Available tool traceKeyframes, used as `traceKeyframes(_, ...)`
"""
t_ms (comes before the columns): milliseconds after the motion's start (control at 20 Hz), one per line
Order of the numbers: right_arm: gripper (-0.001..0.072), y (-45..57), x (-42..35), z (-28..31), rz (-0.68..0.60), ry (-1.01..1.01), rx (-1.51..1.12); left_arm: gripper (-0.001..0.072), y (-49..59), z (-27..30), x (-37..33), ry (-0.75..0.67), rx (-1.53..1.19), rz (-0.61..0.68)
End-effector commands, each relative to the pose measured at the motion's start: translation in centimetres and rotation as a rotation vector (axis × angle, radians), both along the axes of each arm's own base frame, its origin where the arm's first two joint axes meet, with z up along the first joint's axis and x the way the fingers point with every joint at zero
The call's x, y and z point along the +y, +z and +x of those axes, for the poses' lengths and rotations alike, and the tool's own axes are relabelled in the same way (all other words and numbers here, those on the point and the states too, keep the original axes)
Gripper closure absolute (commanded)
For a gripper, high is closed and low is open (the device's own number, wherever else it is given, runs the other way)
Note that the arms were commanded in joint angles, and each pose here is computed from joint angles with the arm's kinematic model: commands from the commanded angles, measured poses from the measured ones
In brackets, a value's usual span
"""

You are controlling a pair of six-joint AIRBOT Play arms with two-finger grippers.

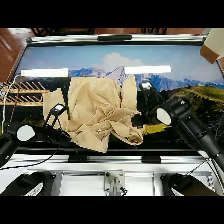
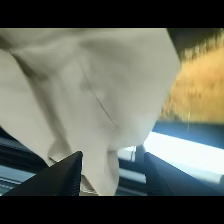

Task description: Fold the shirts.

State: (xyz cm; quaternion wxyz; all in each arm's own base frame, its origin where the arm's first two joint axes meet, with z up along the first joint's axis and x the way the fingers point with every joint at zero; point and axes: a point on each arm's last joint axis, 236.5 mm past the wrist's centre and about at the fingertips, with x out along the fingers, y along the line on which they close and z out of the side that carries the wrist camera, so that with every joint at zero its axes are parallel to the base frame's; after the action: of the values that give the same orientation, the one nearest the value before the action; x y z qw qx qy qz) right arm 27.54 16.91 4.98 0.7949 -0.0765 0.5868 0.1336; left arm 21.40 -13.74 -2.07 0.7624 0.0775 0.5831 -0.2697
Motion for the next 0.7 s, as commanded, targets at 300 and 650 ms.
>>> traceKeyframes(300,0.0055,-7.4,10.8,-2.9,-0.191,0.459,0.165,0.0655,-0.4,0.1,-0.3,-0.015,-0.019,-0.005)
traceKeyframes(650,0.0055,-9.0,9.9,-2.4,-0.354,0.478,0.124,0.0655,-0.2,0.8,-0.5,-0.006,-0.046,-0.013)
